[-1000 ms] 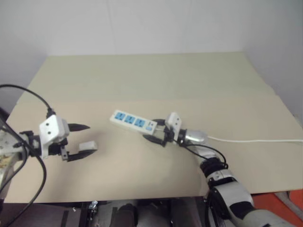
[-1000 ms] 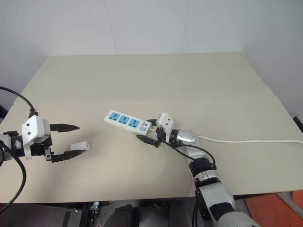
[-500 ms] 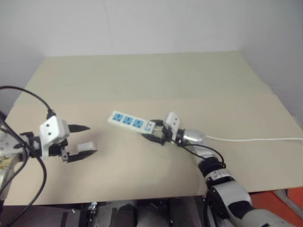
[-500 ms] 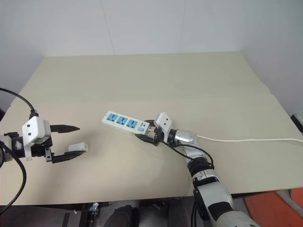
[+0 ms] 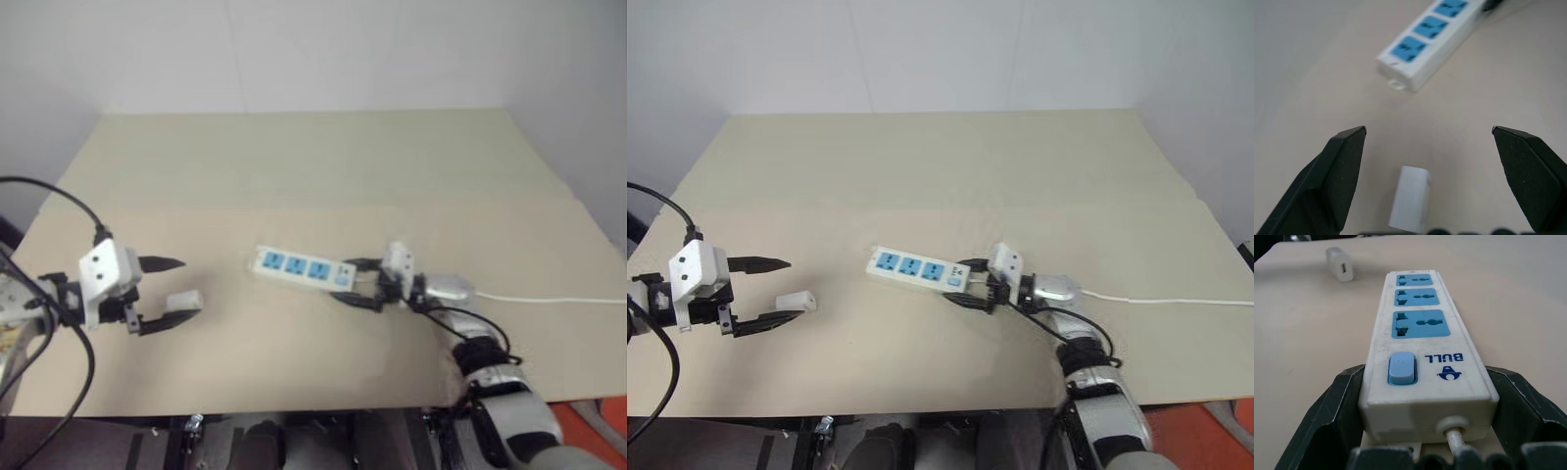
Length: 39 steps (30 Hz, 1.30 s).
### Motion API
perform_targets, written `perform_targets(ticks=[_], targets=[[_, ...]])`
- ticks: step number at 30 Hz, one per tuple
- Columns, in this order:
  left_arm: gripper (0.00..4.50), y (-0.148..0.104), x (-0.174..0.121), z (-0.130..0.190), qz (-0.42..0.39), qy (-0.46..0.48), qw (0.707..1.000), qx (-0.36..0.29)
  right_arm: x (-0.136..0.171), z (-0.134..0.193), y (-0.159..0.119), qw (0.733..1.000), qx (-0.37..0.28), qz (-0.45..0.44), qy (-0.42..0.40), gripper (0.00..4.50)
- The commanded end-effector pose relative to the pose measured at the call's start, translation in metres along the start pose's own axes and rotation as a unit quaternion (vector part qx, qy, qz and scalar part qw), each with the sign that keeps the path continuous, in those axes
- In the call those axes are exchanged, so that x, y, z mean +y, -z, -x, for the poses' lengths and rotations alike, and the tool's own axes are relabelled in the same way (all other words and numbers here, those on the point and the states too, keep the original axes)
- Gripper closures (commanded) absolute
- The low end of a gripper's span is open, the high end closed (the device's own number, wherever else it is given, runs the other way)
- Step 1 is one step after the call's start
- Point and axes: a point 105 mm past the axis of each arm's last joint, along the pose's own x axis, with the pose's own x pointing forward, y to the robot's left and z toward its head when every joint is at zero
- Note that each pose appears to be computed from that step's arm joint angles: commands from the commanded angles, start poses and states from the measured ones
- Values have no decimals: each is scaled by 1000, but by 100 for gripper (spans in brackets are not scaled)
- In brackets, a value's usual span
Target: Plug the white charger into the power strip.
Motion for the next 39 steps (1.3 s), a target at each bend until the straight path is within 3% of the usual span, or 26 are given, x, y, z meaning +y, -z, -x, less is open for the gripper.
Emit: perform_targets(ticks=[1, 6, 8, 12, 22, 28, 39], targets=[[0, -11, 14, 1, -36, -26, 999, 14, 7, 20, -8, 999, -13, -11, -29, 109], [0, -19, 35, -9, -56, -54, 995, 56, 29, 26, -2, 997, -26, -33, -59, 109], [0, -22, 34, -12, -62, -32, 995, 66, 36, 21, -3, 997, -33, -34, -67, 109], [0, -17, 27, -22, -67, 40, 985, 154, 52, 6, -3, 994, -33, -37, -101, 109], [0, -11, 20, -41, -136, 175, 929, 296, 65, -8, 4, 990, -16, -41, -133, 109], [0, -6, 14, -53, -133, 212, 911, 327, 67, -8, 8, 991, -9, -47, -122, 109], [0, 14, 23, -55, -113, 199, 886, 404, 72, -9, 10, 993, -8, -47, -106, 109]])
